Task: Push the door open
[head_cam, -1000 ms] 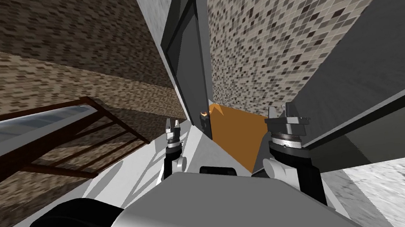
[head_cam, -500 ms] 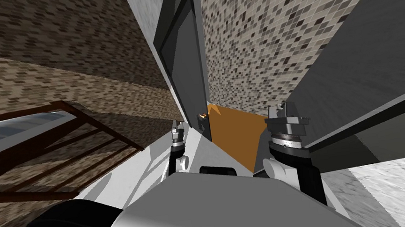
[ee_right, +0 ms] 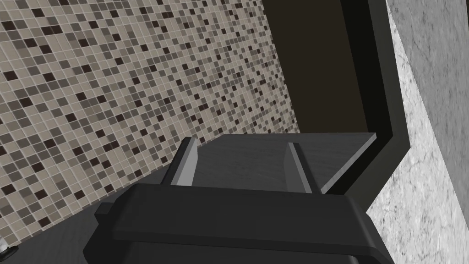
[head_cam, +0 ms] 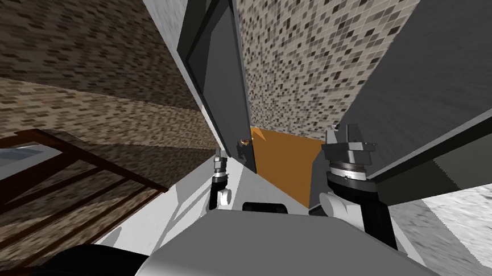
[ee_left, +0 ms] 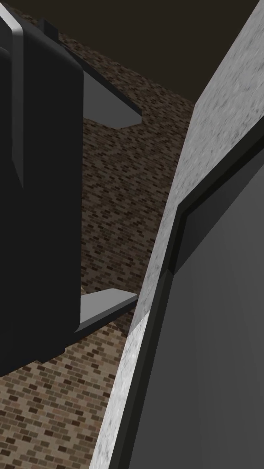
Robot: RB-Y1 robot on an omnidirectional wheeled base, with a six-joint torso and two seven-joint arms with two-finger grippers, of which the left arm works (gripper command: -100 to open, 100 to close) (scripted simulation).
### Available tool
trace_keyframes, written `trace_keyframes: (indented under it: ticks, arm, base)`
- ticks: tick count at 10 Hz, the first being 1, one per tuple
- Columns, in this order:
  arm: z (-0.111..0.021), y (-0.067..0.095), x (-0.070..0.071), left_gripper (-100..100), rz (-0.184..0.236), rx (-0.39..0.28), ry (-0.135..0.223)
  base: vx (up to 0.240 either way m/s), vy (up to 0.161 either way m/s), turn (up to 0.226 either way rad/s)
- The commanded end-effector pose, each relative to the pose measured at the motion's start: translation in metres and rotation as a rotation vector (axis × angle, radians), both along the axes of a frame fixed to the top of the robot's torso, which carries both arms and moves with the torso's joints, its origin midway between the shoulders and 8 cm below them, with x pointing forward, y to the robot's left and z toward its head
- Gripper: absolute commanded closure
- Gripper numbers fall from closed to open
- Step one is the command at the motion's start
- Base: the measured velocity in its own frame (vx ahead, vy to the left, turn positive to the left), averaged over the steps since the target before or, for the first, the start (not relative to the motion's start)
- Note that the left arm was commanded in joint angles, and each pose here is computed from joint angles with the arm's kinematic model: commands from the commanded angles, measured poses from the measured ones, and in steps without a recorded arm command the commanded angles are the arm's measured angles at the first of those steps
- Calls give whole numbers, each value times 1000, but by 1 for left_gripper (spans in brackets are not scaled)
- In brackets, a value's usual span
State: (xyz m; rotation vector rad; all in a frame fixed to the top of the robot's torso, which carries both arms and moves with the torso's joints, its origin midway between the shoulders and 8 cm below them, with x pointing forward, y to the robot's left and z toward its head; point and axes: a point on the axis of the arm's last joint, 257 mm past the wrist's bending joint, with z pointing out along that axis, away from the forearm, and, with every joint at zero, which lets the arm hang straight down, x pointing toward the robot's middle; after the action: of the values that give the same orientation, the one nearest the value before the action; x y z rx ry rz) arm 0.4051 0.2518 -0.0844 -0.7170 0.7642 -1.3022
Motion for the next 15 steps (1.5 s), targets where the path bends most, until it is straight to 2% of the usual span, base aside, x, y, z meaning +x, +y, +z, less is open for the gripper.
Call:
trace_keyframes:
  ticks: [1, 6, 7, 11, 14, 15]
  arm:
    - [-9, 1, 4, -100, -3, -1, 15]
    - [-51, -5, 24, -100, -26, -7, 89]
    - [-54, -5, 25, -100, -25, -7, 96]
    - [-100, -11, 42, -100, -46, -15, 180]
    - [-127, -17, 53, -100, -61, -22, 230]
    - [-134, -17, 53, -100, -60, -22, 242]
  base:
    - [30, 80, -52]
    - [51, 79, -140]
    - [36, 75, -45]
    - [41, 111, -165]
    - [63, 134, -204]
    - [46, 97, -69]
